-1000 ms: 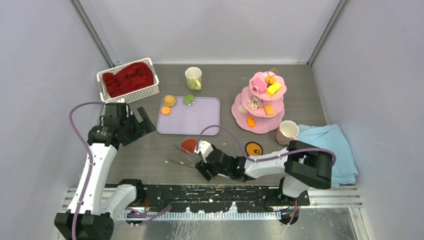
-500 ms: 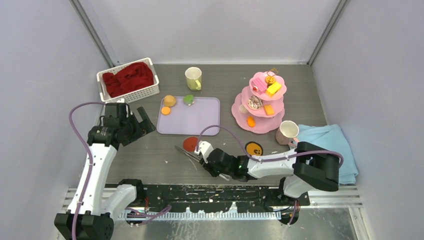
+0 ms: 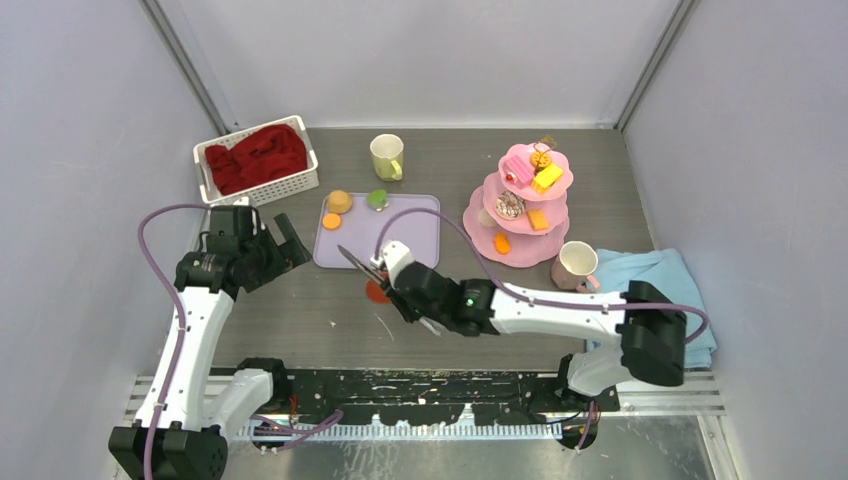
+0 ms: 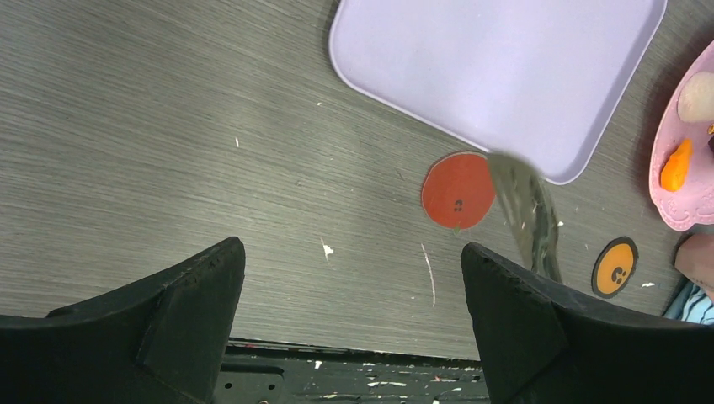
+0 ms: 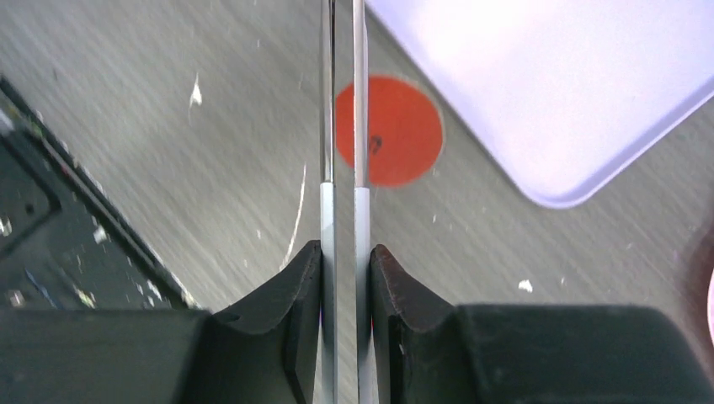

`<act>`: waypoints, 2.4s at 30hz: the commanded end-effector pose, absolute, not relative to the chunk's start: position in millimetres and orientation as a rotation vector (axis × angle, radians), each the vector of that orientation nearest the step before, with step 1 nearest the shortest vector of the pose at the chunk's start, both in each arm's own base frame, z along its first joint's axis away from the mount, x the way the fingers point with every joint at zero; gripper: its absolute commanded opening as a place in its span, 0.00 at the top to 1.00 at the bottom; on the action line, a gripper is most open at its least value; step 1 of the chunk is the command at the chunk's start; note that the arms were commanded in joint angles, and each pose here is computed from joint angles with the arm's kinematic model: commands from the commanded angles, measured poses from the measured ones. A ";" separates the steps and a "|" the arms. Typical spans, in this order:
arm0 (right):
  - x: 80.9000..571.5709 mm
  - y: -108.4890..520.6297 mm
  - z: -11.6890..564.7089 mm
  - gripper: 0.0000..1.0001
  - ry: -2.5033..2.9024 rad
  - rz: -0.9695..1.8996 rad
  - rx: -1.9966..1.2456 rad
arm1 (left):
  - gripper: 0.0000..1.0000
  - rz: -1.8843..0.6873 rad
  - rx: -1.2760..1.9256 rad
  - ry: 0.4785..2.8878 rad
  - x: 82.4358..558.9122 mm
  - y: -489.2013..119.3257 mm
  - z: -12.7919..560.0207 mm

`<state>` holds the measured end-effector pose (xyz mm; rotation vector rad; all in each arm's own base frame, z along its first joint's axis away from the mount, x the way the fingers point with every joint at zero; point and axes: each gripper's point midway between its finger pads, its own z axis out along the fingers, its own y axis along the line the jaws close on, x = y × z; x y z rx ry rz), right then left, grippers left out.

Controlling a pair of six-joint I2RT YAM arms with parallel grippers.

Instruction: Serve the afternoon tea

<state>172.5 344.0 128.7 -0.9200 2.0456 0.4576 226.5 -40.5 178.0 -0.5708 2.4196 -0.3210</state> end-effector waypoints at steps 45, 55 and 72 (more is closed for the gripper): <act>349.8 415.8 94.1 0.52 2.250 0.439 -0.610 | 0.01 -0.297 -0.543 2.421 248.0 -37.2 174.9; 365.5 431.1 94.0 0.52 2.239 0.478 -0.619 | 0.01 -0.289 -0.541 2.425 248.9 -36.2 174.3; 334.1 399.7 125.0 0.99 2.209 0.526 -0.616 | 0.01 -0.315 -0.541 2.419 247.8 -39.6 177.4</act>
